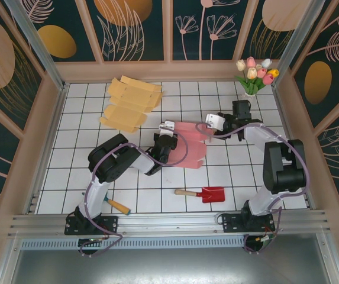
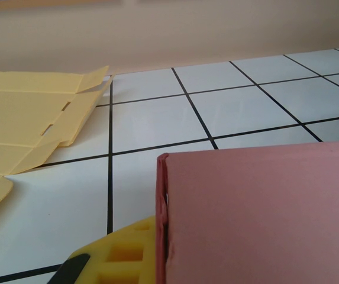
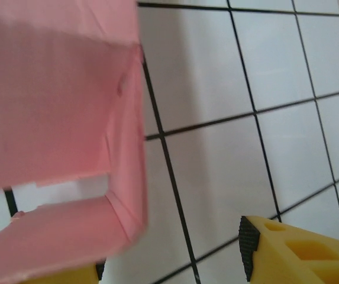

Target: Fold the paper box

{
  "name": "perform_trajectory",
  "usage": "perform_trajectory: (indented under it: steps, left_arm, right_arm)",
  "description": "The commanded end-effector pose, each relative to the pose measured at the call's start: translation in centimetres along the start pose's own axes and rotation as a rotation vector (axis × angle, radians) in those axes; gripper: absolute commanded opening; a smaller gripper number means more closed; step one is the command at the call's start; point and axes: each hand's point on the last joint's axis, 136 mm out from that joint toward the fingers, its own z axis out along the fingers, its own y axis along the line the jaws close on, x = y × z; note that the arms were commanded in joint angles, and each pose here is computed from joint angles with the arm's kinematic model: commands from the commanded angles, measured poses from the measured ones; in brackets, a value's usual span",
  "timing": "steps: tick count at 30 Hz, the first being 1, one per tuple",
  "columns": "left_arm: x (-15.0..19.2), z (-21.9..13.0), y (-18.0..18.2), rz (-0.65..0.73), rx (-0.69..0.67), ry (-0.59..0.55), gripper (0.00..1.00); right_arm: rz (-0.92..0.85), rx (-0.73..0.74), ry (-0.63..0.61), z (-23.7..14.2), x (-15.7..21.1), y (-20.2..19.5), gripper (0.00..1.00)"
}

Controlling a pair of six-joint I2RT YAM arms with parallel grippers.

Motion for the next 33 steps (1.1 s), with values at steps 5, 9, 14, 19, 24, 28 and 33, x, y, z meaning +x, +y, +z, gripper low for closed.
perform_trajectory:
  steps: [5,9,14,19,24,28,33]
  left_arm:
    - [2.1,0.3,0.4,0.043,-0.005,0.070,0.00]
    - [2.1,0.3,0.4,0.043,-0.006,0.070,0.00]
    - [2.1,0.3,0.4,0.041,-0.006,0.070,0.00]
    - [2.1,0.4,0.4,0.041,-0.007,0.069,0.00]
    - [2.0,0.4,0.4,0.038,-0.009,0.068,0.00]
    - [2.1,0.4,0.4,0.039,-0.011,0.070,0.00]
    - [2.1,0.4,0.5,0.039,-0.014,0.072,0.00]
  right_arm:
    - [0.000,-0.085,-0.083,1.0,-2.3,2.1,0.62]
    - [-0.007,-0.105,-0.102,1.2,-3.1,2.8,0.62]
    - [-0.002,-0.146,-0.139,0.9,-4.2,3.5,0.59]
    - [-0.002,-0.155,-0.146,1.0,-4.9,4.1,0.58]
    - [0.008,-0.158,-0.152,1.3,-6.0,4.8,0.56]
    - [0.035,-0.177,-0.171,1.1,-6.8,5.6,0.55]
    - [0.108,-0.167,-0.136,0.8,-6.7,5.6,0.56]
